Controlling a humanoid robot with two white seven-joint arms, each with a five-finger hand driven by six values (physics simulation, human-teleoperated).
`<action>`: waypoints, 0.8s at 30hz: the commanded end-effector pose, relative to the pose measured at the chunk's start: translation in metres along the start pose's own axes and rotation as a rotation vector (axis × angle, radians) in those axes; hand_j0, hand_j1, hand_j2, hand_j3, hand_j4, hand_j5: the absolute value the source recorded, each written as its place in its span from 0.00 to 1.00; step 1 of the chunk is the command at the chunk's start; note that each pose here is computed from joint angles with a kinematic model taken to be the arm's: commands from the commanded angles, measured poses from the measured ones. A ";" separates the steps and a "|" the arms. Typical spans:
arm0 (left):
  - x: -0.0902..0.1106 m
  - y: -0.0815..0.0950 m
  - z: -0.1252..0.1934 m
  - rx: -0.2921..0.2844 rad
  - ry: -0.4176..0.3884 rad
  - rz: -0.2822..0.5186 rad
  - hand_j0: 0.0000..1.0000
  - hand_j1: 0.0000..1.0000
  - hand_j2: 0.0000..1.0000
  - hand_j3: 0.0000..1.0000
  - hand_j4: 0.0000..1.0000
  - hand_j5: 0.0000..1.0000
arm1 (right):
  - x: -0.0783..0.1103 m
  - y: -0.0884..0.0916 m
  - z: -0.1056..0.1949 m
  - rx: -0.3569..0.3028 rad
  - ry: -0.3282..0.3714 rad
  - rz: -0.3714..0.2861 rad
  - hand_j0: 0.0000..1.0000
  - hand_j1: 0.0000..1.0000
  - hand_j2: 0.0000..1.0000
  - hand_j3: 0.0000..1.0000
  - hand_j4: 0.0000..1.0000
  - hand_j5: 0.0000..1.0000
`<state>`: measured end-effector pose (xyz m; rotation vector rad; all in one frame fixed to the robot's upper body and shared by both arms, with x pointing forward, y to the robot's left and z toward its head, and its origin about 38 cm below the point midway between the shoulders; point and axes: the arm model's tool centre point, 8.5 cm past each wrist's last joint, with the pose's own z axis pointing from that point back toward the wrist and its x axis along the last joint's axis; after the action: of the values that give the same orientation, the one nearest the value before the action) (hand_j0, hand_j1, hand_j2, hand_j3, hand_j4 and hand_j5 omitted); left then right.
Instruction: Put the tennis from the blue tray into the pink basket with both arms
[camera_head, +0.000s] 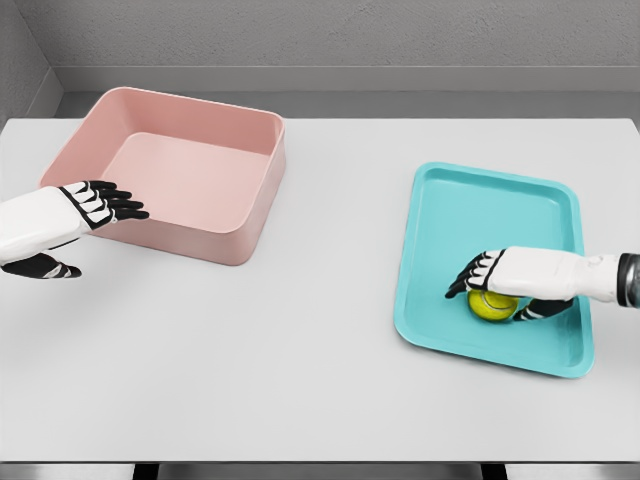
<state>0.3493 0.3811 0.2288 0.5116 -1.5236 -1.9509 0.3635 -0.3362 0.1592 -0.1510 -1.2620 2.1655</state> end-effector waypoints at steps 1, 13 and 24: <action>0.000 0.001 0.000 0.004 0.001 0.004 1.00 1.00 1.00 1.00 1.00 1.00 | 0.000 0.000 -0.001 -0.002 0.001 -0.001 0.80 0.80 0.80 0.80 0.80 0.80; 0.000 0.001 0.000 0.004 0.001 0.004 1.00 1.00 1.00 1.00 1.00 1.00 | -0.001 0.001 0.000 0.006 0.006 0.008 0.64 0.64 0.64 0.64 0.64 0.64; 0.000 0.002 0.000 0.006 0.000 0.004 1.00 1.00 1.00 1.00 1.00 1.00 | -0.005 -0.009 0.006 -0.022 0.022 0.016 0.53 0.53 0.53 0.53 0.53 0.53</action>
<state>0.3496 0.3807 0.2299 0.5131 -1.5274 -1.9502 0.3676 -0.3391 0.1650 -0.1857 -1.2654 2.1695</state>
